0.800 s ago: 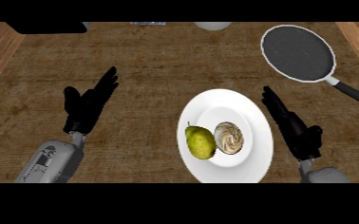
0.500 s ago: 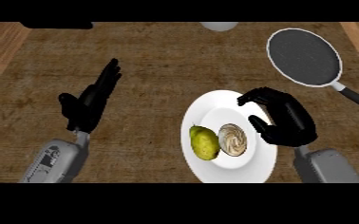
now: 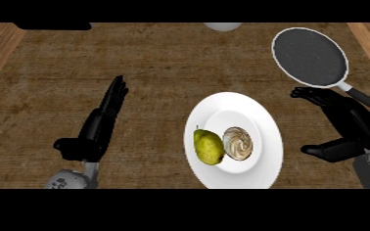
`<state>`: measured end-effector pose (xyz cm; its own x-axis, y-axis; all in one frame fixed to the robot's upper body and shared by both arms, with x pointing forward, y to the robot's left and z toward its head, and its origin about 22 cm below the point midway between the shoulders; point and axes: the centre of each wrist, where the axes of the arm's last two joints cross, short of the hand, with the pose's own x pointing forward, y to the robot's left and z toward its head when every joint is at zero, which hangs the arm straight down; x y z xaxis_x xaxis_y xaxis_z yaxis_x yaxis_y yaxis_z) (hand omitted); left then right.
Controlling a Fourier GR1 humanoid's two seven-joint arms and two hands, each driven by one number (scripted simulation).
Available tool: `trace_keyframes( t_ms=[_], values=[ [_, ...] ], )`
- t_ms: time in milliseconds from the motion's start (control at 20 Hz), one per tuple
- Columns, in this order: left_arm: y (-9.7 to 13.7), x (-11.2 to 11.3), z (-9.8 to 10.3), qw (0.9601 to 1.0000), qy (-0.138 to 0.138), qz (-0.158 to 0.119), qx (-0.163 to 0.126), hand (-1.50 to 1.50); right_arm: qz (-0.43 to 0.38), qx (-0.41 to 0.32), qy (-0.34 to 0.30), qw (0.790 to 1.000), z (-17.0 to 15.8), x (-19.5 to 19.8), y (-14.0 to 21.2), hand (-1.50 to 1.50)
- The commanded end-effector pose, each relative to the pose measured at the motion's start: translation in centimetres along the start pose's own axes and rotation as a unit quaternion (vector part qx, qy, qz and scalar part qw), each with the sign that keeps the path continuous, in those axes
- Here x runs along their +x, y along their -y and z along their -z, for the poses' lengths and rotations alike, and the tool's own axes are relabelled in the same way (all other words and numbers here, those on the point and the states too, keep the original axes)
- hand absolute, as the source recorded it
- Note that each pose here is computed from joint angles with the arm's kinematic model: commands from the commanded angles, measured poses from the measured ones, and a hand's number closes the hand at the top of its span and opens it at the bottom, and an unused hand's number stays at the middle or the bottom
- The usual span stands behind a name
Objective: Pick the cupcake from the plate and place it in the pan
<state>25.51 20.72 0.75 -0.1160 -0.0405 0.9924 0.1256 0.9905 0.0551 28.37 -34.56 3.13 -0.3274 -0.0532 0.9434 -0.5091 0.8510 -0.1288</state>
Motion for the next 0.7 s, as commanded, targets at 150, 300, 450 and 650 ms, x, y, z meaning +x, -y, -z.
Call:
trace_keyframes(
  t_ms=[150, 300, 450, 650],
  values=[
    [1.7, 0.3, 0.4, 0.9999, 0.005, -0.008, -0.001, 0.00, -0.097, 0.087, 0.001, 0.992, 2.2, 2.6, 2.6, -1.50],
    [1.7, -0.2, -0.9, 0.9999, 0.006, -0.005, -0.011, 0.00, -0.147, 0.110, -0.018, 0.983, 5.4, 3.8, 2.5, -1.50],
    [-0.3, 0.4, 0.1, 0.9999, 0.009, 0.006, 0.005, 0.00, -0.180, 0.168, -0.045, 0.968, 6.9, 4.4, -0.2, -1.50],
    [0.0, 0.6, -0.2, 1.0000, 0.008, 0.005, -0.002, 0.00, -0.239, 0.219, -0.090, 0.942, 9.8, 5.0, -3.0, -1.50]
  ],
)
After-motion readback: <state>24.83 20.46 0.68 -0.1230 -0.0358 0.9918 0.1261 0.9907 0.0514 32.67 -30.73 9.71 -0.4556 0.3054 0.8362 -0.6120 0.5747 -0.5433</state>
